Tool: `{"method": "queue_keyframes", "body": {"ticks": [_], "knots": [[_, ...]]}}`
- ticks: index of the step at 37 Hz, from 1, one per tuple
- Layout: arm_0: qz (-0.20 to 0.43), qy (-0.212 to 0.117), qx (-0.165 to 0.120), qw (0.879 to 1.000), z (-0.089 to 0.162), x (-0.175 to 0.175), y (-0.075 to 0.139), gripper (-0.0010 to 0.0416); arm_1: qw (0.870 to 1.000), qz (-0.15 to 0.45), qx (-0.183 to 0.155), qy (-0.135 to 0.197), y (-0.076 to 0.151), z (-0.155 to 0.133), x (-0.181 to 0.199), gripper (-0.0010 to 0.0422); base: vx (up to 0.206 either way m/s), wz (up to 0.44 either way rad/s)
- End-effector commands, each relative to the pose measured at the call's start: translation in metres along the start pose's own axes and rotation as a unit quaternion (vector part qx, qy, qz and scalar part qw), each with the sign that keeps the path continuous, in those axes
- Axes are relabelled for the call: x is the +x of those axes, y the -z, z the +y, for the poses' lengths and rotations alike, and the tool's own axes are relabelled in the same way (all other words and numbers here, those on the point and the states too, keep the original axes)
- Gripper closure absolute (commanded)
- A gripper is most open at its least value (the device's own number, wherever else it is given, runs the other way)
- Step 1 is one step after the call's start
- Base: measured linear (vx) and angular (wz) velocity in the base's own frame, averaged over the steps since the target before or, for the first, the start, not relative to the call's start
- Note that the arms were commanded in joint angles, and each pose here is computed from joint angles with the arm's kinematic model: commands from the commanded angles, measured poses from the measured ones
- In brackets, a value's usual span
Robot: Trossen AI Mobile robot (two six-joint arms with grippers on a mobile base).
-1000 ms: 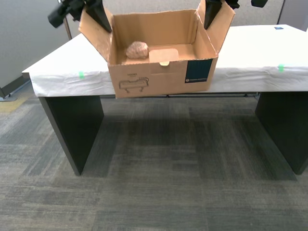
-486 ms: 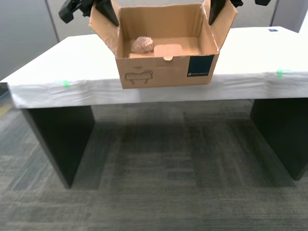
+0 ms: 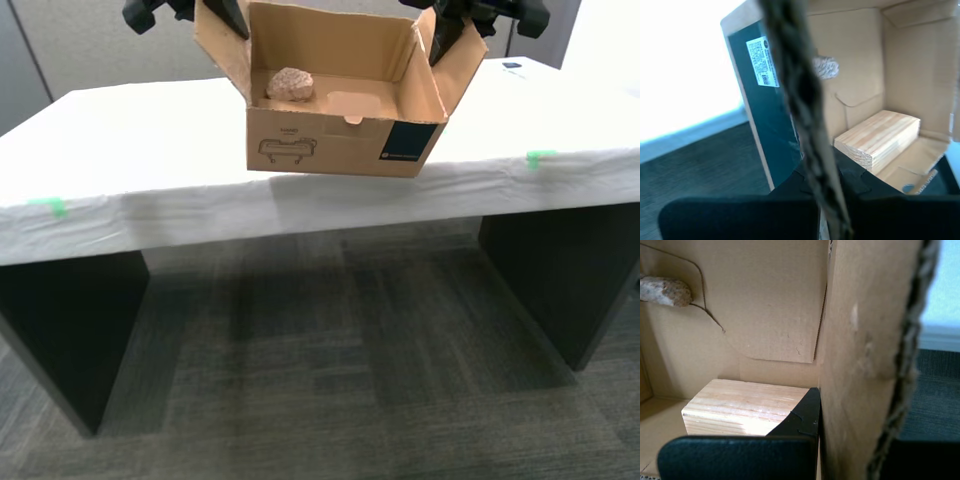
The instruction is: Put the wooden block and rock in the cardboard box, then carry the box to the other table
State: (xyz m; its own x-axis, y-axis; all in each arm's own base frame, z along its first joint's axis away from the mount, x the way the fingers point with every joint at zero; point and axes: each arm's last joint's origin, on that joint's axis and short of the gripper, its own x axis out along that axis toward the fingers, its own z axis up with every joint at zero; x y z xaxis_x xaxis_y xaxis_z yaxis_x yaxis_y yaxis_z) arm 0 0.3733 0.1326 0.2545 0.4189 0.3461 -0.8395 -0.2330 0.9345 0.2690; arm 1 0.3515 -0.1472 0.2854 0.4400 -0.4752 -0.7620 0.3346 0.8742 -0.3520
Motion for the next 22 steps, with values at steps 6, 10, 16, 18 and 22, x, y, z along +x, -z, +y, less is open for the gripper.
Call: {"method": "queue_keyframes", "body": {"ticks": [6, 10, 16, 18, 22], "knots": [[0.002, 0.001, -0.002, 1.000, 0.002, -0.005, 0.000, 0.0406, 1.000, 0.017, 0.004, -0.016, 0.006, 0.003, 0.003, 0.0413, 0.136, 0.084], [0.020, 0.004, 0.001, 1.000, 0.002, -0.008, 0.002, 0.0406, 1.000, 0.025, 0.002, -0.018, 0.012, 0.006, 0.008, 0.0413, 0.138, 0.177], [0.025, 0.005, 0.002, 1.000, 0.002, -0.007, 0.003, 0.0406, 0.999, 0.029, 0.006, -0.018, 0.015, 0.008, 0.011, 0.0413, 0.139, 0.244], [0.026, 0.004, 0.003, 1.000, 0.003, -0.007, 0.004, 0.0406, 1.000, 0.023, 0.014, -0.017, 0.014, 0.008, 0.011, 0.0413, 0.143, 0.288], [0.025, 0.004, 0.013, 1.000, 0.004, -0.007, 0.004, 0.0406, 1.000, 0.010, 0.019, -0.016, 0.011, 0.009, 0.010, 0.0413, 0.148, 0.173]]}}
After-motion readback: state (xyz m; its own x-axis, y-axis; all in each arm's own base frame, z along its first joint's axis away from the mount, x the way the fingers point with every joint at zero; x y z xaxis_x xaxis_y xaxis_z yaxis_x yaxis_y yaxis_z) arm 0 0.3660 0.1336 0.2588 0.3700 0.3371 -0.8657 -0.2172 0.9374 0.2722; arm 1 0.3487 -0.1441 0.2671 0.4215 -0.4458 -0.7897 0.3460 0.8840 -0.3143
